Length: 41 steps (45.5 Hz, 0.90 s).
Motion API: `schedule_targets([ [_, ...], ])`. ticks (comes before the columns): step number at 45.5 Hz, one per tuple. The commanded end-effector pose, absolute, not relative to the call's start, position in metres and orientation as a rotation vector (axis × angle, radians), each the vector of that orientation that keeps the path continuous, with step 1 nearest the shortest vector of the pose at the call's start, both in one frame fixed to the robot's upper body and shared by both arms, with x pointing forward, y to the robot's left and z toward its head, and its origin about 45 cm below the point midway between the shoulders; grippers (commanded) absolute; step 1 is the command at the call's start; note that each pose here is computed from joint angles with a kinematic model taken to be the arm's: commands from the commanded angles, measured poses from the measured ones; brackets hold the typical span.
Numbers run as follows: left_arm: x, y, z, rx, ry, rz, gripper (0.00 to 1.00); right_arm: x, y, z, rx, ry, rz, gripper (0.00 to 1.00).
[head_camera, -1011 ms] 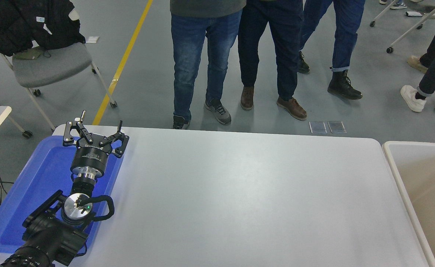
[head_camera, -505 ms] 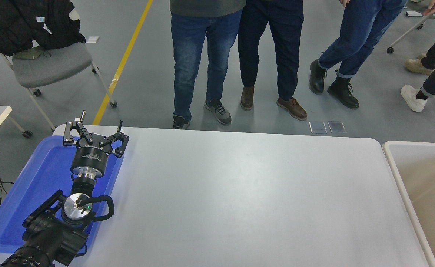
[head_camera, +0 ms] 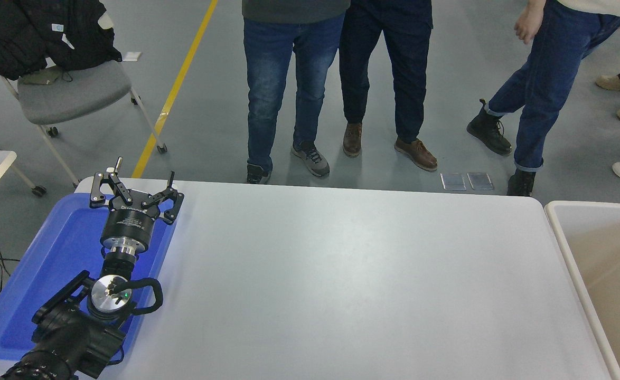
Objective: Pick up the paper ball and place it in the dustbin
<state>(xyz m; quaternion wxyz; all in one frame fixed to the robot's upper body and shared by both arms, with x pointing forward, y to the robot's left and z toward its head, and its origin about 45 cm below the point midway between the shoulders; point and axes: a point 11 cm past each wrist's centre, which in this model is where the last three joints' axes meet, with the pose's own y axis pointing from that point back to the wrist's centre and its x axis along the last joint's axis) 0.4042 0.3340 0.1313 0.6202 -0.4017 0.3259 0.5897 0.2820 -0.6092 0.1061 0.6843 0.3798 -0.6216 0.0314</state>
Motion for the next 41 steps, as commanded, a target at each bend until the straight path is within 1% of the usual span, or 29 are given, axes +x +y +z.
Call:
schedule_targets([
  [1, 0.4042, 0.3345, 0.1314, -0.924, 0.748, 1.357, 1.0, 0.292, -0.605, 0.112, 0.896, -1.676, -0.09, 1.0],
  [8, 0.4042, 0.3337, 0.1313, -0.925, 0.749, 1.355, 1.0, 0.304, -0.61, 0.133, 0.943, -1.95, -0.246, 1.0],
  [13, 0.4042, 0.3344, 0.1315, -0.924, 0.748, 1.355, 1.0, 0.315, -0.602, 0.136, 0.98, -2.062, -0.315, 1.0],
  [20, 0.4042, 0.3337, 0.1312, -0.924, 0.75, 1.356, 1.0, 0.327, -0.59, 0.14, 1.05, -2.133, -0.37, 1.0],
  [26, 0.4042, 0.3343, 0.1313, -0.923, 0.749, 1.356, 1.0, 0.344, -0.581, 0.151, 1.196, -2.242, -0.49, 1.0],
  [34, 0.4042, 0.3345, 0.1314, -0.924, 0.748, 1.357, 1.0, 0.352, -0.573, 0.157, 1.4, -2.335, -0.599, 1.0],
  [41, 0.4042, 0.3345, 0.1314, -0.924, 0.748, 1.357, 1.0, 0.353, -0.545, 0.145, 1.768, -2.312, -0.696, 1.0],
])
